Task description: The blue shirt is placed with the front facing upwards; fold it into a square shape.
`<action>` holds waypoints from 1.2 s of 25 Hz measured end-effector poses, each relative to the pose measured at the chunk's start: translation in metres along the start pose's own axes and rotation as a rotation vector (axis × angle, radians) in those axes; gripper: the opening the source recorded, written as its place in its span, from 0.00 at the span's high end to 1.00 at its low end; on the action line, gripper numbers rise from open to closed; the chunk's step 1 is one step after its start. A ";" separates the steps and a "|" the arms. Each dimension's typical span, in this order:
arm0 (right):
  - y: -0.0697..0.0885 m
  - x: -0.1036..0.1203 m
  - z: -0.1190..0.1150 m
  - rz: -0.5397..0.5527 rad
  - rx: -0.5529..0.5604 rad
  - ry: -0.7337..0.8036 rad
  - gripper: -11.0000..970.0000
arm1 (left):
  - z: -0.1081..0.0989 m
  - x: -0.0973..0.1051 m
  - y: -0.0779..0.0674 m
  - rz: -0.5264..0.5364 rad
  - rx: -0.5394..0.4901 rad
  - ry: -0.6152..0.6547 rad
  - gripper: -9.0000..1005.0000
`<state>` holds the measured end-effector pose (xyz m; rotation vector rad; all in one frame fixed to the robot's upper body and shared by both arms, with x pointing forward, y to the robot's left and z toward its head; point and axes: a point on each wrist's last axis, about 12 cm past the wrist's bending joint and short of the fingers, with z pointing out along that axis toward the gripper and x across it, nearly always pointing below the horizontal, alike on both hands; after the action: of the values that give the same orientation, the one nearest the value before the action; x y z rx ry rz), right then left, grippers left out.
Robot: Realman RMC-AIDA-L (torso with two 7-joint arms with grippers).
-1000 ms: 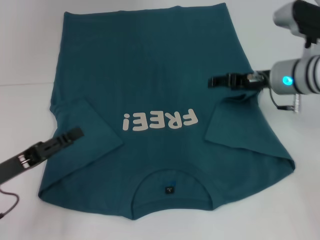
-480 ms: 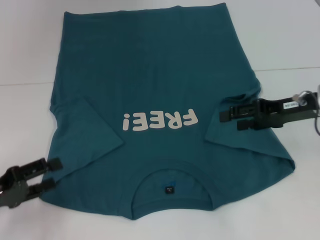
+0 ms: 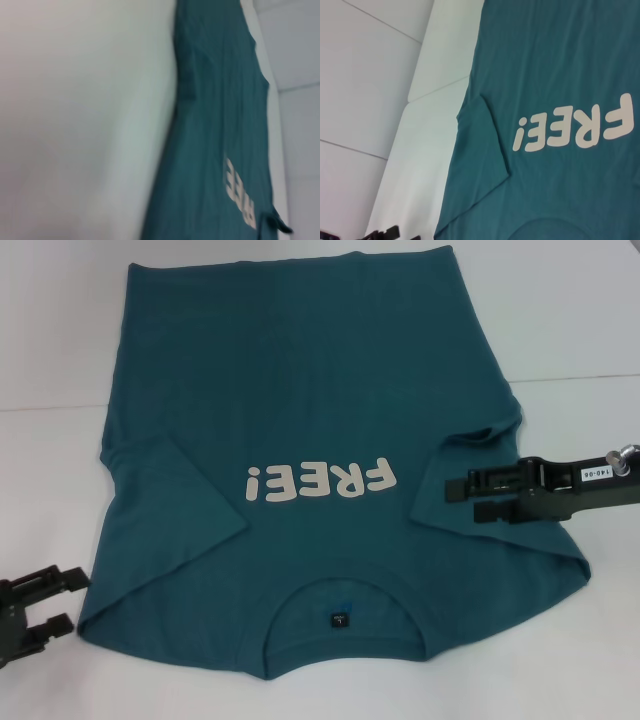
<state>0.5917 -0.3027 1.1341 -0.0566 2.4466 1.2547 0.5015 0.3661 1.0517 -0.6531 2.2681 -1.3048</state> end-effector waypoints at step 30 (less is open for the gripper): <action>-0.001 -0.001 0.002 -0.012 -0.004 -0.036 0.14 | 0.021 0.000 0.007 0.046 -0.074 -0.048 0.21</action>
<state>0.5935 -0.3021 1.1323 -0.0490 2.4096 1.2450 0.5128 0.3552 1.0356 -0.6465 2.2878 -1.1768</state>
